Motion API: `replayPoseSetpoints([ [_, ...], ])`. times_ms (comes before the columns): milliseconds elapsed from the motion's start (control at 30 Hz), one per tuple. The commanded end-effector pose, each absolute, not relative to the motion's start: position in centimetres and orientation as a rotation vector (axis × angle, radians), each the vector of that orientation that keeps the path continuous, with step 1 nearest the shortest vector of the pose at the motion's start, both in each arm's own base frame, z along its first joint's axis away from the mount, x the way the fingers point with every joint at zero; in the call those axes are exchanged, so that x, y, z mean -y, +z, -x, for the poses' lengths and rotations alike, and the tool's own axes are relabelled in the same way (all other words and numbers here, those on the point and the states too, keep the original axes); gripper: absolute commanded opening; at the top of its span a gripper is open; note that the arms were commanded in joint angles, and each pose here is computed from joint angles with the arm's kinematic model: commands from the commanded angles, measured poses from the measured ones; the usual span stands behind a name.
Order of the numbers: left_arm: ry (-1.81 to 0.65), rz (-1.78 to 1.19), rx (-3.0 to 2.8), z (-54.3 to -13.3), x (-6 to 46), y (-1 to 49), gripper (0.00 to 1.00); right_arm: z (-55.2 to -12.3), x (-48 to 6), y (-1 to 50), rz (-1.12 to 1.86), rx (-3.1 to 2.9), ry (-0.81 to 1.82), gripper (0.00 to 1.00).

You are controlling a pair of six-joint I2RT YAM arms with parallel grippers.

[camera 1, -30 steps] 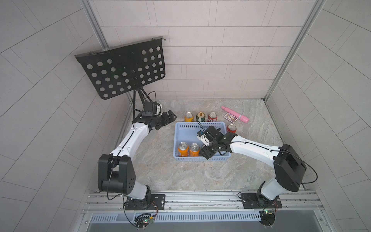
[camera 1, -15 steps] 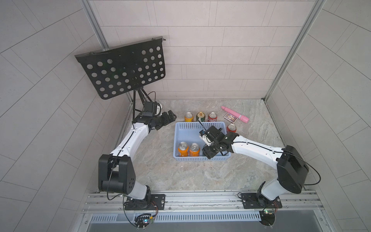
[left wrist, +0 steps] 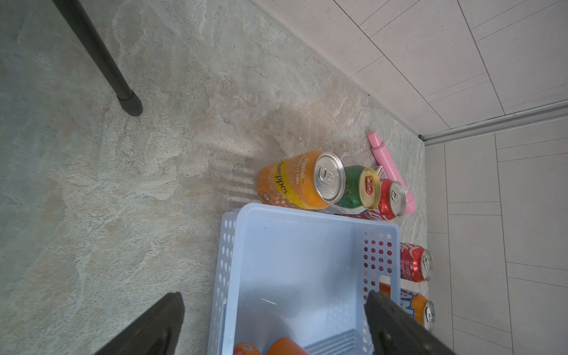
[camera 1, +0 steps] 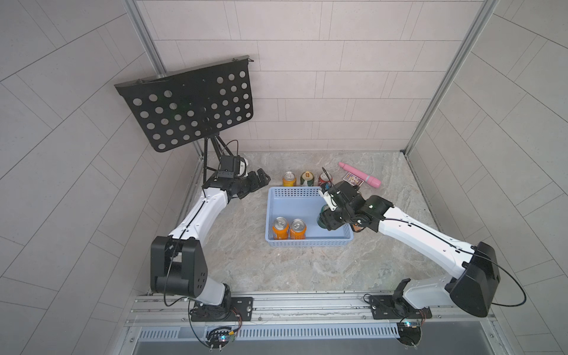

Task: Take out the drinks from the basket
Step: Pick up the drink from the basket, then place the drink at the center of the board.

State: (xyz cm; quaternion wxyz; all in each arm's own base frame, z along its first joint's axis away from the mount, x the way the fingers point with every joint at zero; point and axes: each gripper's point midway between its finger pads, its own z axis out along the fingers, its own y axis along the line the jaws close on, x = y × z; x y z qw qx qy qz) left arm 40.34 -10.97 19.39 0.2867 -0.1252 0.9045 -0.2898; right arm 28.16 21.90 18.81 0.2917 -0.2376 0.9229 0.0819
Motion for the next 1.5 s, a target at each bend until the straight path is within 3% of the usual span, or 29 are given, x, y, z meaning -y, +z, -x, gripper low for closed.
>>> replayPoseSetpoints([
  [0, -0.785, 0.298, -2.391, -39.9, 11.3, 20.4, 1.00, -28.5, -21.0, 22.4, 0.566, -2.384, 0.215, 0.38],
  [400, -0.785, 0.298, -2.387, -39.9, 11.3, 20.5, 1.00, -25.5, -21.2, 24.4, 0.594, -2.361, 0.330, 0.35],
  [867, -0.760, 0.291, -2.386, -39.9, 11.1, 20.4, 1.00, -19.3, -22.4, 22.6, 0.661, -2.346, 0.395, 0.34],
  [1467, -0.706, 0.242, -2.385, -36.8, 11.7, 21.0, 1.00, -17.6, -24.7, 15.6, 0.760, -2.368, 0.350, 0.34],
])
